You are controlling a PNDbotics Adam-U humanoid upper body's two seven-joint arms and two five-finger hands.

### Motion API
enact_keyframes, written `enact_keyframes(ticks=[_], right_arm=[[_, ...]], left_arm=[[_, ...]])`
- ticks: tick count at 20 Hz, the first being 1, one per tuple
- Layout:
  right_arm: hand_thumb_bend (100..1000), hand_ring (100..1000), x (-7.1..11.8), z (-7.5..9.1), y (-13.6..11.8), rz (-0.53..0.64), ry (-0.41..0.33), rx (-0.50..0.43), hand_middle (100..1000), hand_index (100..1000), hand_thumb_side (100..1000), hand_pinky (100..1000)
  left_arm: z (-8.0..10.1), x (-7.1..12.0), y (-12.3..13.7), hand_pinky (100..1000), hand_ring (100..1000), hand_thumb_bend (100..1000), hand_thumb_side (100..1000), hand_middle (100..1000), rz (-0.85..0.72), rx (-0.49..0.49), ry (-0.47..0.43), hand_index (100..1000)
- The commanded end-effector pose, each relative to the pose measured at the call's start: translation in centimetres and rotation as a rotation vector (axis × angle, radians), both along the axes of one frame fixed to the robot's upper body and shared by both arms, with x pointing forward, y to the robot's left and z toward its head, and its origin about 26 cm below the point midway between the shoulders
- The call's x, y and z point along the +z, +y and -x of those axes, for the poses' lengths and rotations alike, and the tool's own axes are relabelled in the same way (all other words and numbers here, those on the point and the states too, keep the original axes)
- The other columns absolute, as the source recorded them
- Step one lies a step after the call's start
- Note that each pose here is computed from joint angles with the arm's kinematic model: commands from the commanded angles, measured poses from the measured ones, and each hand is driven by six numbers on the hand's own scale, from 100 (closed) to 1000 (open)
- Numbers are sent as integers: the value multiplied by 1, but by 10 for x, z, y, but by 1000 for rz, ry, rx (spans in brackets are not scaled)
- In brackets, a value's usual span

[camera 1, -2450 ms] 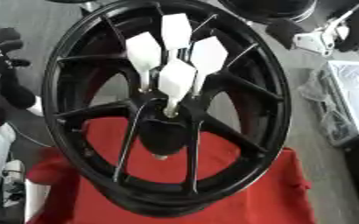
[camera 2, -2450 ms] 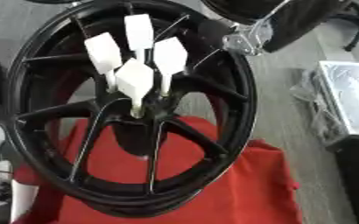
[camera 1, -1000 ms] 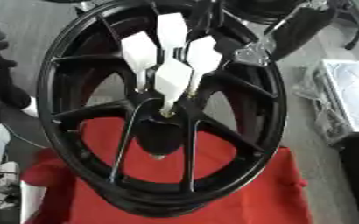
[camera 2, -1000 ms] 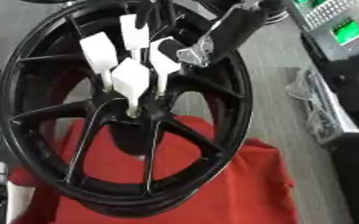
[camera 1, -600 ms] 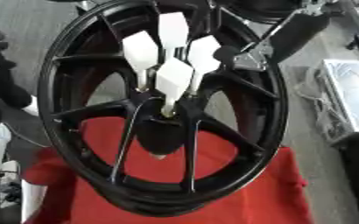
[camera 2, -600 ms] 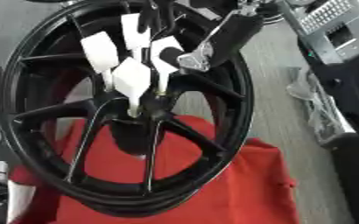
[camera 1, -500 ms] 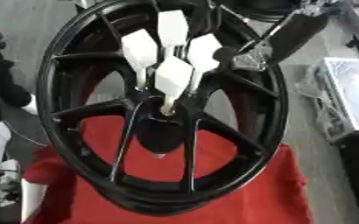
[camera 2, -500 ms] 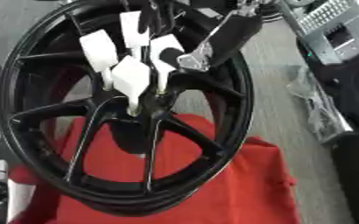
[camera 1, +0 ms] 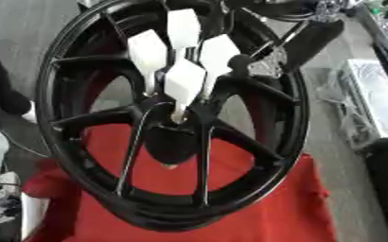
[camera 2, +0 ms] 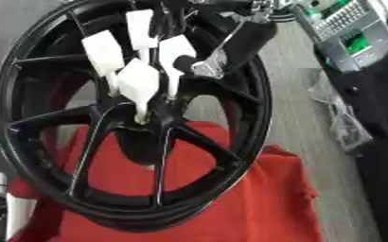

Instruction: Pull the pin out of the wheel hub.

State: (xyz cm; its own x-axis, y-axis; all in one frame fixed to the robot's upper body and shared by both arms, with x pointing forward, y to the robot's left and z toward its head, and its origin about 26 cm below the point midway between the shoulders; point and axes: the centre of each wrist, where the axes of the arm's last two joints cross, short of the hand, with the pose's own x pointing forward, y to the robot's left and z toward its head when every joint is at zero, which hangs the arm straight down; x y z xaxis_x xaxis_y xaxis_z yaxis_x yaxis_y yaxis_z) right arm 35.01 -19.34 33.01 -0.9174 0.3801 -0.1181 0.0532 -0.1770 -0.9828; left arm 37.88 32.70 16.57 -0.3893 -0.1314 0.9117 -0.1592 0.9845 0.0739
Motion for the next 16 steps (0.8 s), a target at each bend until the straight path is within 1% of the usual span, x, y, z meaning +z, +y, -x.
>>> enact_keyframes(ticks=[1, 8, 10, 11, 16], right_arm=[[173, 648, 8, 0, -6, -9, -35, -26, 648, 803, 466, 810], [166, 645, 7, -2, -8, -17, -41, -43, 643, 801, 463, 806], [165, 649, 6, -3, -8, -21, -40, -46, 648, 803, 461, 807], [166, 673, 6, -3, -8, -22, -41, -47, 678, 813, 461, 810], [163, 683, 5, -5, -9, -15, -38, -46, 681, 816, 458, 812]], left_arm=[[1, 15, 1, 644, 810, 139, 827, 729, -1, 4, -45, 761], [0, 14, 0, 644, 810, 136, 828, 728, -13, -2, -39, 761], [0, 14, -1, 644, 810, 136, 828, 728, -13, -1, -39, 761], [0, 14, -1, 644, 810, 136, 829, 728, -14, -2, -38, 761], [0, 14, -2, 644, 810, 135, 829, 727, -20, -7, -35, 760]])
